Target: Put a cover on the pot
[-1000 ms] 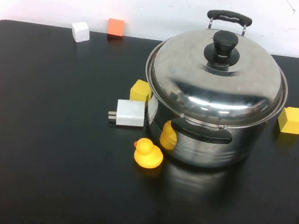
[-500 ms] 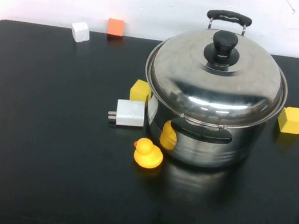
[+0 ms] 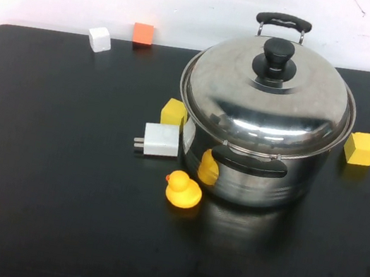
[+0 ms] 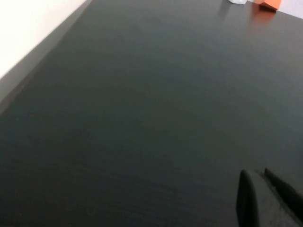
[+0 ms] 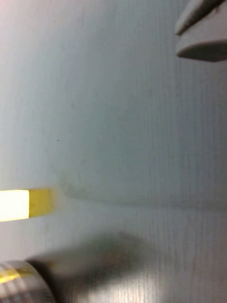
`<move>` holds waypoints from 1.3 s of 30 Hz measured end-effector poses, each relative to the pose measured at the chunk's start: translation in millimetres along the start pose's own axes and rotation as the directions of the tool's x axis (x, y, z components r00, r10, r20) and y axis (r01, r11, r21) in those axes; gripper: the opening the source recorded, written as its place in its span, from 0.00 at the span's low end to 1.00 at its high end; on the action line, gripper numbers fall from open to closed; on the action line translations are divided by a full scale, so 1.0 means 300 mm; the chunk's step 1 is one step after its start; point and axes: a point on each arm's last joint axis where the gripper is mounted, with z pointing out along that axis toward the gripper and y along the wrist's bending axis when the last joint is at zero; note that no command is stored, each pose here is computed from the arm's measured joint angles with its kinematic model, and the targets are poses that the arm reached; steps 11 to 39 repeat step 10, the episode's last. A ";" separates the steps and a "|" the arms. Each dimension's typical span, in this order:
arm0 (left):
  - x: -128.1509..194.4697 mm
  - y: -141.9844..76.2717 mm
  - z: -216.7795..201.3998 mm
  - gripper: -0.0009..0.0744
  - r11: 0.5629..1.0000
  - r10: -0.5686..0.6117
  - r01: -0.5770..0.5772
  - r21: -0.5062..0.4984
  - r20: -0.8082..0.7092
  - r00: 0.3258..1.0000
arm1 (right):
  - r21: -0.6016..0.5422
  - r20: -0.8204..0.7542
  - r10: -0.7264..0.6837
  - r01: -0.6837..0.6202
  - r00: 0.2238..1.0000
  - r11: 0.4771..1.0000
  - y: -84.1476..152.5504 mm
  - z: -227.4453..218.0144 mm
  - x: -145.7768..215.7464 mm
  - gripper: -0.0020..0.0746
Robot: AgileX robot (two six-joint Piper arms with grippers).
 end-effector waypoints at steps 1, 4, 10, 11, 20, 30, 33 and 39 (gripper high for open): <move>0.000 0.000 0.000 0.01 1.000 0.000 0.000 0.002 -0.001 1.000 | 0.000 0.000 0.000 0.000 1.000 1.000 0.000 0.000 0.000 0.02; 0.000 -0.001 0.000 0.01 1.000 0.018 -0.018 0.003 -0.001 1.000 | 0.000 0.000 0.000 0.000 1.000 1.000 0.000 0.000 0.000 0.02; 0.000 -0.001 0.000 0.01 0.998 0.064 -0.064 0.003 -0.001 0.998 | 0.000 0.000 0.000 0.000 1.000 1.000 0.000 0.000 0.000 0.02; 0.000 -0.001 0.000 0.01 0.998 0.064 -0.064 0.003 -0.001 0.998 | 0.000 0.000 0.000 0.000 1.000 1.000 0.000 0.000 0.000 0.02; 0.000 -0.001 0.000 0.01 0.998 0.064 -0.064 0.003 -0.001 0.998 | 0.000 0.000 0.000 0.000 1.000 1.000 0.000 0.000 0.000 0.02; 0.000 -0.001 0.000 0.01 0.998 0.064 -0.064 0.003 -0.001 0.998 | 0.000 0.000 0.000 0.000 1.000 1.000 0.000 0.000 0.000 0.02; 0.000 -0.001 0.000 0.01 0.998 0.064 -0.064 0.003 -0.001 0.998 | 0.000 0.000 0.000 0.000 1.000 1.000 0.000 0.000 0.000 0.02; 0.000 -0.001 0.000 0.01 0.998 0.064 -0.064 0.003 -0.001 0.998 | 0.000 0.000 0.000 0.000 1.000 1.000 0.000 0.000 0.000 0.02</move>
